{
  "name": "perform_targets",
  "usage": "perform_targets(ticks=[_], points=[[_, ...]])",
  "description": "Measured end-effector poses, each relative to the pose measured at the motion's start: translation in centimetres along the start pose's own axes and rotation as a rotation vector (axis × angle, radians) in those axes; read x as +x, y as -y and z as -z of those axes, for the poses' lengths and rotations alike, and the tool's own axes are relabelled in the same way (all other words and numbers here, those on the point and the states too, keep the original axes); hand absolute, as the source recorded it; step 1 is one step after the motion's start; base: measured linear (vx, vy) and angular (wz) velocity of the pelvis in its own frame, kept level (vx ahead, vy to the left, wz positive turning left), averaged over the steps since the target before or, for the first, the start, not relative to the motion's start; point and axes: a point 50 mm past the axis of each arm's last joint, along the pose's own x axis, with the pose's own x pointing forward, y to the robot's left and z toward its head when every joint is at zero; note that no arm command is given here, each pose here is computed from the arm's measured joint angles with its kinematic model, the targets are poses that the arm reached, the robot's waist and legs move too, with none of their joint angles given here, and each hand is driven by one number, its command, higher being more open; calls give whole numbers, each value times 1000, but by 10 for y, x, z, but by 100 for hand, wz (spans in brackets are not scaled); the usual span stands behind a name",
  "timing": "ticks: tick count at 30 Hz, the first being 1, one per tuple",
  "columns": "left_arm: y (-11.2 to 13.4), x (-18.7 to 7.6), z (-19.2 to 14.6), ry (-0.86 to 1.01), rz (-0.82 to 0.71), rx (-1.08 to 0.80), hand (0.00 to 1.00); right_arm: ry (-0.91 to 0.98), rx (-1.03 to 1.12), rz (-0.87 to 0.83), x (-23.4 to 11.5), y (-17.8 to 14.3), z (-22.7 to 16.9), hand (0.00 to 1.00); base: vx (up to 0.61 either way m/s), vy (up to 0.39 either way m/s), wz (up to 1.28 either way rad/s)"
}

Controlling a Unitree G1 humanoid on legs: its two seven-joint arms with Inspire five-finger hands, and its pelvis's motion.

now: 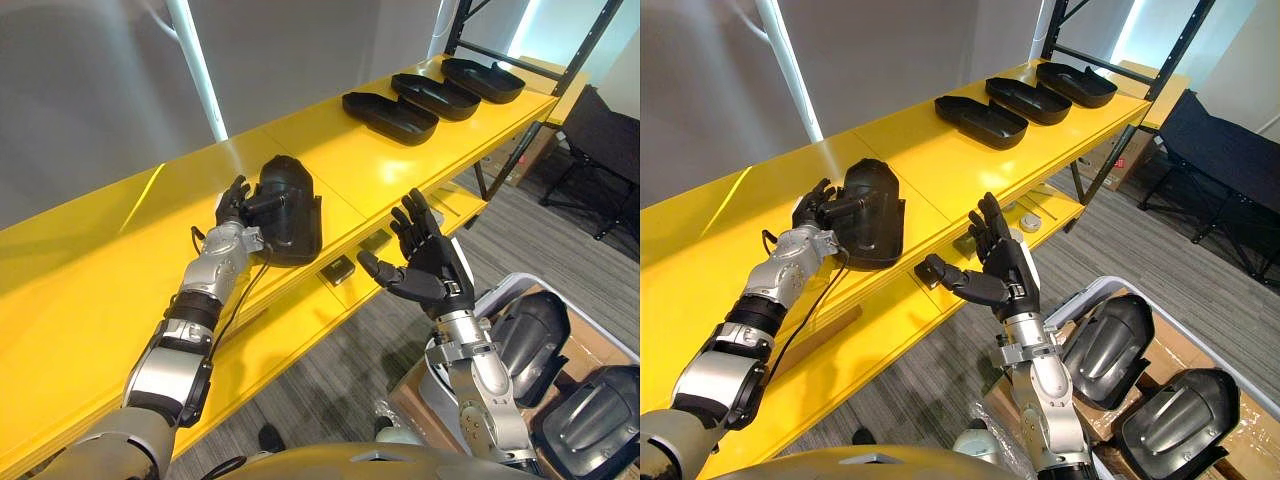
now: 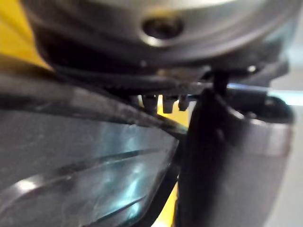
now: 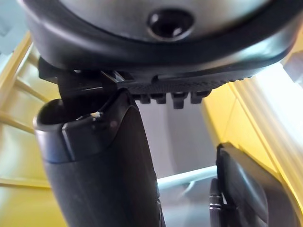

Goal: Walk over and take three plastic housings, then place them on the shelf

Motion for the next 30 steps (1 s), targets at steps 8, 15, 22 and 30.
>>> perform_targets(ticks=[8, 15, 22, 30], points=[[0, 0, -5, 44, -111, -38, 100, -10, 14, -13, 1, -6, 3, 100, 0, 0, 0], [-8, 0, -18, 107, -322, -109, 100, -25, 32, -28, 1, -15, 7, 100, 0, 0, 0], [-29, -2, -32, 194, -467, -84, 100, -11, 24, -17, 6, -15, 4, 100, 0, 0, 2], [-11, -13, -58, 363, -372, -37, 100, 53, -23, -42, 14, -23, -8, 100, 2, 2, 6]])
